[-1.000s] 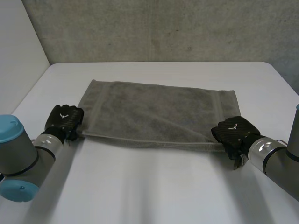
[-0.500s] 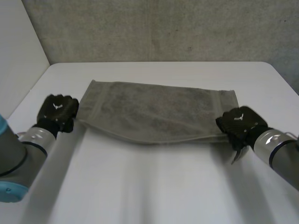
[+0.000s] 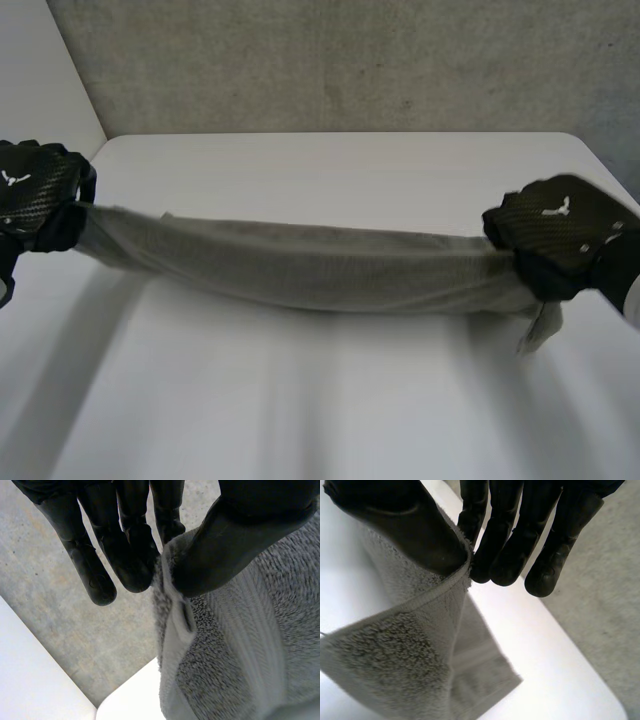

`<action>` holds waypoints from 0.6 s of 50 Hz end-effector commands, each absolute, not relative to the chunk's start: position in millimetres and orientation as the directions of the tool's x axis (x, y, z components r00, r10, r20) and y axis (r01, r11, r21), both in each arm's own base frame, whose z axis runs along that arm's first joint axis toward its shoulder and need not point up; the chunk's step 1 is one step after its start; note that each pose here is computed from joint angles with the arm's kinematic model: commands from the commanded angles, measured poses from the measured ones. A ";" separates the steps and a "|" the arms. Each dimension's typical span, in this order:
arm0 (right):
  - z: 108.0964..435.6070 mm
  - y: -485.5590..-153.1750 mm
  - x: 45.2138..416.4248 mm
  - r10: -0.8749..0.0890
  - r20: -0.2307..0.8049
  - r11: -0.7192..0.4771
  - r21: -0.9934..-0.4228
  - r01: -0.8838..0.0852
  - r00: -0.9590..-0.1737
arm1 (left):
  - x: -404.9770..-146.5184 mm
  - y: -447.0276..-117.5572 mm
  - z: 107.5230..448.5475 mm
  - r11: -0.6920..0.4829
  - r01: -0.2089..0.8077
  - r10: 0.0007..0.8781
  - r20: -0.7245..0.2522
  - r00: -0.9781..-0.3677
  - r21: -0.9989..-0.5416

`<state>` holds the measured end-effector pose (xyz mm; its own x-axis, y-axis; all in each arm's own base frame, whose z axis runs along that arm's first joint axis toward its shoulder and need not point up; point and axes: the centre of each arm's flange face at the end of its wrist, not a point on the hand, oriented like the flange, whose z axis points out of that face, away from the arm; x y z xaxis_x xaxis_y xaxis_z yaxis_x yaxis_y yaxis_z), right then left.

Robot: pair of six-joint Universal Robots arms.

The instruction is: Fold the towel.

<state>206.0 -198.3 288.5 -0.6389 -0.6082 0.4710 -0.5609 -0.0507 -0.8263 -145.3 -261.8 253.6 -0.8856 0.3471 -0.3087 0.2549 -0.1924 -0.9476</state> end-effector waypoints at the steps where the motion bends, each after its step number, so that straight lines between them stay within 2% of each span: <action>1: 278.6 -234.7 199.8 -0.624 0.485 -0.053 -0.808 -0.587 -0.612 | -139.6 -282.2 233.9 -0.124 0.218 0.377 -0.250 -0.892 -0.968; 10: 240.5 -287.4 210.8 -0.673 0.513 -0.035 -0.742 -0.669 -0.534 | -155.8 -332.4 193.0 -0.022 0.212 0.413 -0.202 -0.888 -0.977; 19: 213.3 -317.8 222.0 -0.695 0.499 -0.021 -0.734 -0.679 -0.518 | -170.5 -375.4 163.9 0.023 0.220 0.404 -0.192 -0.894 -0.975; 24: 195.1 -339.8 234.2 -0.681 0.528 -0.071 -0.737 -0.672 -0.507 | -181.7 -390.7 155.7 0.021 0.222 0.415 -0.194 -0.889 -0.975; 30: 184.3 -359.9 238.4 -0.649 0.560 -0.099 -0.734 -0.672 -0.515 | -185.3 -413.0 146.7 0.025 0.230 0.372 -0.204 -0.905 -0.973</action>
